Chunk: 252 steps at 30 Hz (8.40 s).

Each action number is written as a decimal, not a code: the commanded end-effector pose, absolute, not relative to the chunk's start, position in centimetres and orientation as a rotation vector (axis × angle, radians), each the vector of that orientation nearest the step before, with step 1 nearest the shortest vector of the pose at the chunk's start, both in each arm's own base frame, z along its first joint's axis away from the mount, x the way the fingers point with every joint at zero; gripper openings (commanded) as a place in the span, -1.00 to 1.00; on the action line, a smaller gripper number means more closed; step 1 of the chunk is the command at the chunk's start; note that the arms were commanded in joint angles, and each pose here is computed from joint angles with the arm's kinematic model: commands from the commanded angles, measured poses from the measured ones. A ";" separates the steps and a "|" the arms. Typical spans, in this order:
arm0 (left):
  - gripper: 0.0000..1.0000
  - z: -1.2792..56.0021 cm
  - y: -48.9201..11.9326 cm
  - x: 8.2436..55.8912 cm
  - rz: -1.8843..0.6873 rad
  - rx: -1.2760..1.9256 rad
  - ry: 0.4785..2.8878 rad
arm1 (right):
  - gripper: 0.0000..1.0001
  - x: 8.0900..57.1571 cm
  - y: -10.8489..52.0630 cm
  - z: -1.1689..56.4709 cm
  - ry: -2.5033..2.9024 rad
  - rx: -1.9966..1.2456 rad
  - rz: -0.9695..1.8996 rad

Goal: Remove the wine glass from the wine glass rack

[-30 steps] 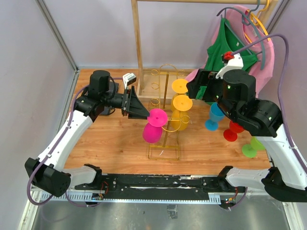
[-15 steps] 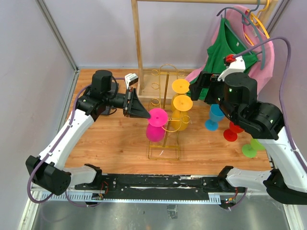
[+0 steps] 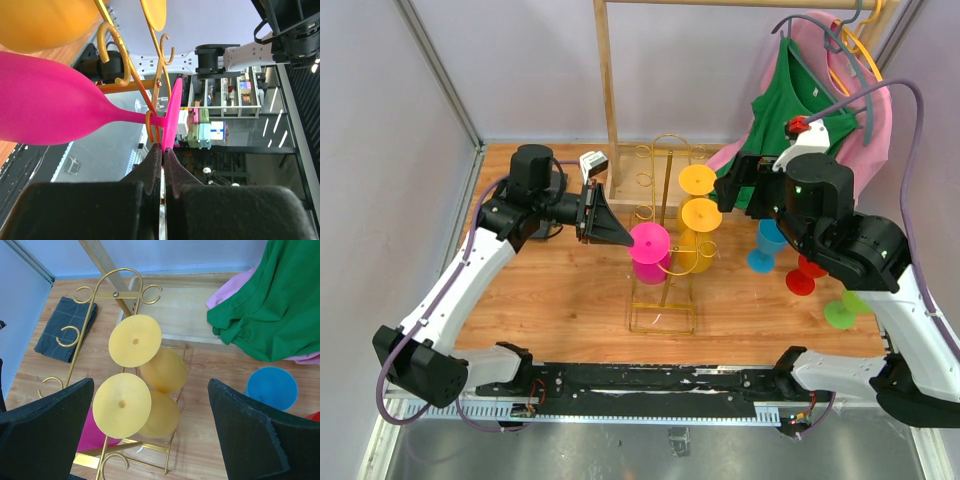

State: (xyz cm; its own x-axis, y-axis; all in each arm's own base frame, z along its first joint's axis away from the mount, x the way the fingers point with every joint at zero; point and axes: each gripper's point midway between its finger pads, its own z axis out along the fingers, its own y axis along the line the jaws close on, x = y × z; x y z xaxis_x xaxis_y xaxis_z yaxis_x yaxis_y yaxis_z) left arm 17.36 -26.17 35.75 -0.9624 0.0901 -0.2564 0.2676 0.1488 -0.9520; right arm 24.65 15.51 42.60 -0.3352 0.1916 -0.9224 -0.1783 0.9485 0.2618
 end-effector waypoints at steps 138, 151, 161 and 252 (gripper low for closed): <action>0.00 40.9 -13.2 14.7 0.435 1.687 0.467 | -0.99 8.5 38.1 50.0 1.812 -1.093 1.548; 0.99 62.7 -6.7 25.6 0.462 0.476 0.677 | -0.99 22.0 23.8 57.8 1.508 -0.339 0.867; 0.99 59.5 -9.5 35.3 0.082 0.268 1.026 | -0.99 21.9 6.5 58.1 1.481 0.093 0.222; 0.92 43.2 -10.0 39.1 -0.158 0.329 1.557 | -0.99 14.5 0.0 11.9 2.720 0.659 -0.117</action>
